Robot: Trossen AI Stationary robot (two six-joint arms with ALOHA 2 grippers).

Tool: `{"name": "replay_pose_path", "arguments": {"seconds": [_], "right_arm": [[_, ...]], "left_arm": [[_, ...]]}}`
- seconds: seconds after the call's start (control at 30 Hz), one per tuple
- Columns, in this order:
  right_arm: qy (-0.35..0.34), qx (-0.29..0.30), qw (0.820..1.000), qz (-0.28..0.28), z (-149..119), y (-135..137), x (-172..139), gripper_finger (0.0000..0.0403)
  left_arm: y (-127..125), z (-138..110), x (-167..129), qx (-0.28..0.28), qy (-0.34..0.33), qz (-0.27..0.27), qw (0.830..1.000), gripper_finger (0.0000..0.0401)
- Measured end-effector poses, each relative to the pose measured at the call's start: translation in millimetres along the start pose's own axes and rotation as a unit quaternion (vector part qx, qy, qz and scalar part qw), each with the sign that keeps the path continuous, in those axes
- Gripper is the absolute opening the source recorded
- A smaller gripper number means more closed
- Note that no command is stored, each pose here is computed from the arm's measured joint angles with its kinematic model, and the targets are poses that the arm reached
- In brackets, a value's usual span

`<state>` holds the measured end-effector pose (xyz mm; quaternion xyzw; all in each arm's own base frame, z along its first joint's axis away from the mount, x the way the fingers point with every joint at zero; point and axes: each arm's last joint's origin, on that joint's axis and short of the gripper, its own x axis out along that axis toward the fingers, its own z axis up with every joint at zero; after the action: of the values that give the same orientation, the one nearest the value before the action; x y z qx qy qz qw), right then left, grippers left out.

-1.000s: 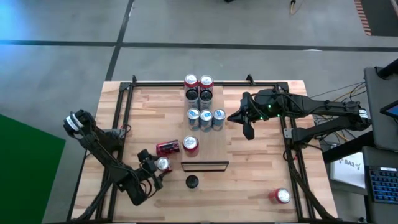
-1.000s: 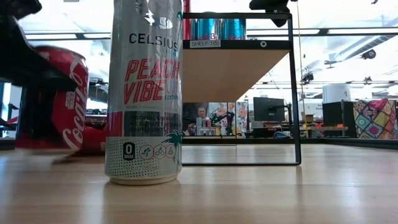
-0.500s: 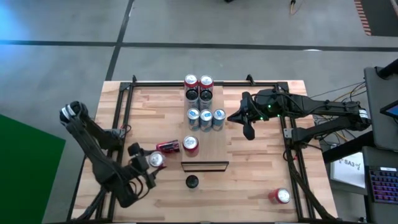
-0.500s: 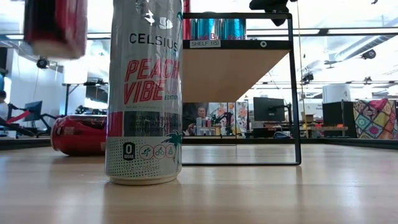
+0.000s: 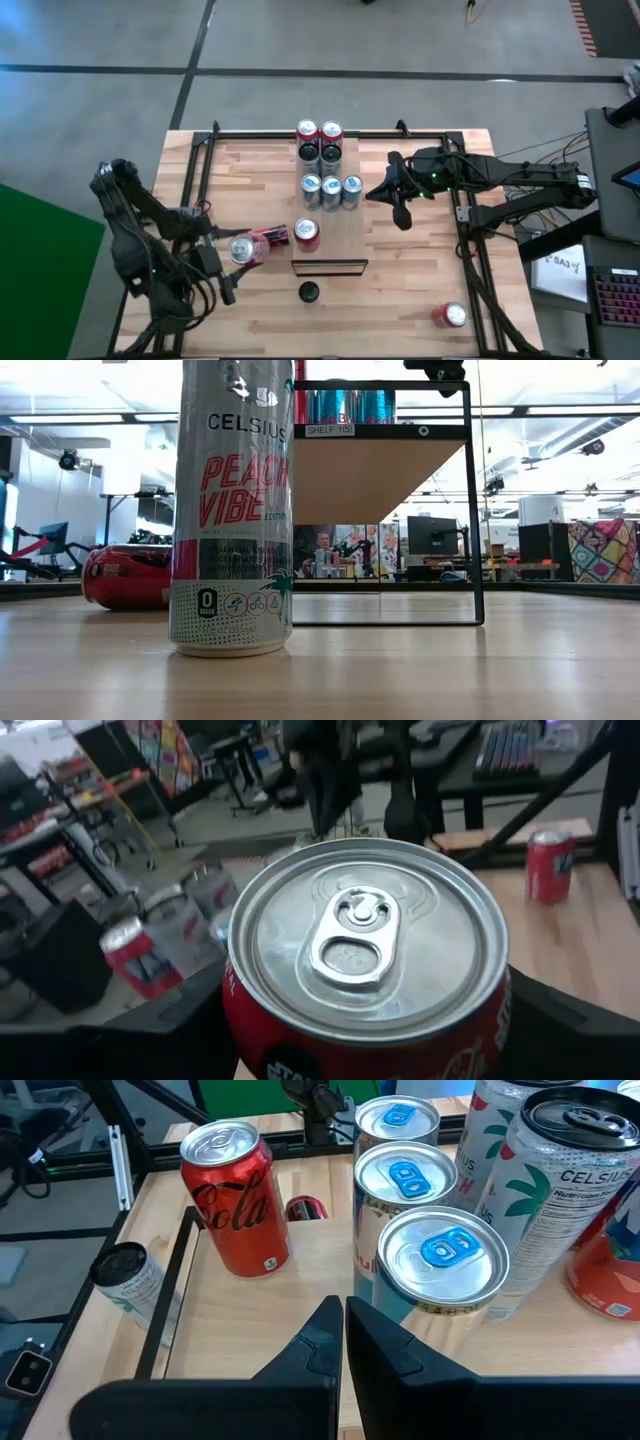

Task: Place canned beverage on shelf
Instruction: Put the red white soda can on the shelf

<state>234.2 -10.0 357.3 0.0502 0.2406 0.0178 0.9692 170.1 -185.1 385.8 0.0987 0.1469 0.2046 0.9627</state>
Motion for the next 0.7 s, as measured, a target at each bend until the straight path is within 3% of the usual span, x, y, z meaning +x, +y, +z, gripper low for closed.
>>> {"name": "replay_pose_path", "arguments": {"seconds": [0.4,0.7], "right_arm": [[0.002,-0.007,1.000,0.000,0,0,0,0.0009],[0.021,-0.012,1.000,-0.001,-4,0,0,0.0009]], "left_arm": [[21,42,12,0.047,-0.003,0.007,0.999,0.0286],[29,68,50,0.110,-0.018,-0.056,0.992,0.0286]]}}
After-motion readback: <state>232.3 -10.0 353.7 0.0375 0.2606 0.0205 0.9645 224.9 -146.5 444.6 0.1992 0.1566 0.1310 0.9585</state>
